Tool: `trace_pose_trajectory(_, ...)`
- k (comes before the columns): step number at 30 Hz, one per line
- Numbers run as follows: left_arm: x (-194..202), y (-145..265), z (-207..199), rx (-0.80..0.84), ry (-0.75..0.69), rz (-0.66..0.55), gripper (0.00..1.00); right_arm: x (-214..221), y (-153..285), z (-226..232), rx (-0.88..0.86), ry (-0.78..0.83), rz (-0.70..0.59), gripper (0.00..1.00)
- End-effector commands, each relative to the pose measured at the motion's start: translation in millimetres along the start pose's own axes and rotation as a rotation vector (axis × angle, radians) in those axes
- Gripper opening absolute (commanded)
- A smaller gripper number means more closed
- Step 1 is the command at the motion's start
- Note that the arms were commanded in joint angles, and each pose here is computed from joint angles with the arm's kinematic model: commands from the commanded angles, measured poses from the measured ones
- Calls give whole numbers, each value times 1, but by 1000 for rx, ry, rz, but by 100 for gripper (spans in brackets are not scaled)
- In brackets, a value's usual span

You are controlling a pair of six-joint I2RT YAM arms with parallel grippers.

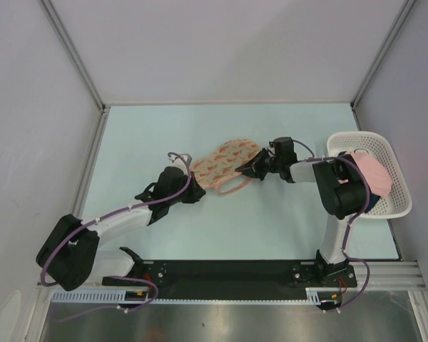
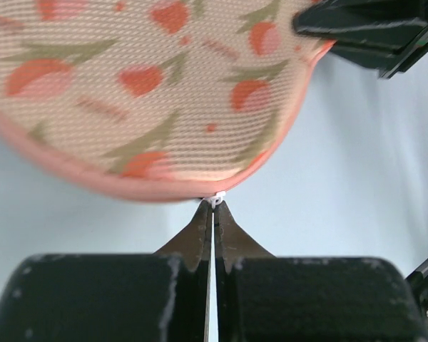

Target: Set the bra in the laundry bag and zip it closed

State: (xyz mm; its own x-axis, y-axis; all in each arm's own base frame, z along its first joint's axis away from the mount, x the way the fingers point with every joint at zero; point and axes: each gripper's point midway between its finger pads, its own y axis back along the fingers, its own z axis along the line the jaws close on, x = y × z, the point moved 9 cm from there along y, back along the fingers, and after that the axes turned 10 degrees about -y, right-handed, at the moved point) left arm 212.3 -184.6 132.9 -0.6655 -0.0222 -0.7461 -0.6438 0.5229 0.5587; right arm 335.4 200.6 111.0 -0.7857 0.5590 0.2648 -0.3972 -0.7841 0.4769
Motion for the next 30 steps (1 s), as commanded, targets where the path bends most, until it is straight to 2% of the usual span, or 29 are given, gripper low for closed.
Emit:
trace_pose_trajectory(1,7,16,18,-67,-7,-9,0,-17,3,14,-35,97,32,0)
trace_pose_trajectory(6,8,19,25,-45,-25,-26,0,-21,-7,26,-31,192,104,0)
trace_pose_trajectory(7,7,19,20,2,-34,-21,0,-21,-7,31,-15,233,104,6)
trace_pose_trajectory(8,5,17,18,25,-32,-24,0,-18,-7,32,-2,249,100,18)
trace_pose_trajectory(9,1,16,14,56,-29,-41,0,-15,-6,34,6,266,90,48)
trace_pose_trajectory(10,-2,16,10,80,-21,-52,0,-13,-4,28,48,258,69,60)
trace_pose_trajectory(12,-6,12,3,128,-25,-52,0,0,7,33,56,303,46,76)
trace_pose_trajectory(13,-11,12,-1,142,-22,-62,0,4,12,32,71,307,10,79)
trace_pose_trajectory(17,-20,6,-13,182,-37,-60,0,42,41,10,79,227,-53,85)
trace_pose_trajectory(21,-24,1,-27,219,-52,-51,0,85,39,17,-11,221,-34,87)
trace_pose_trajectory(25,-25,0,-45,253,-69,-49,0,105,29,28,-88,160,-31,87)
trace_pose_trajectory(28,-23,-1,-59,271,-86,-43,0,103,20,30,-68,136,-54,83)
trace_pose_trajectory(30,-20,-2,-65,283,-96,-32,0,99,17,26,-60,109,-65,77)
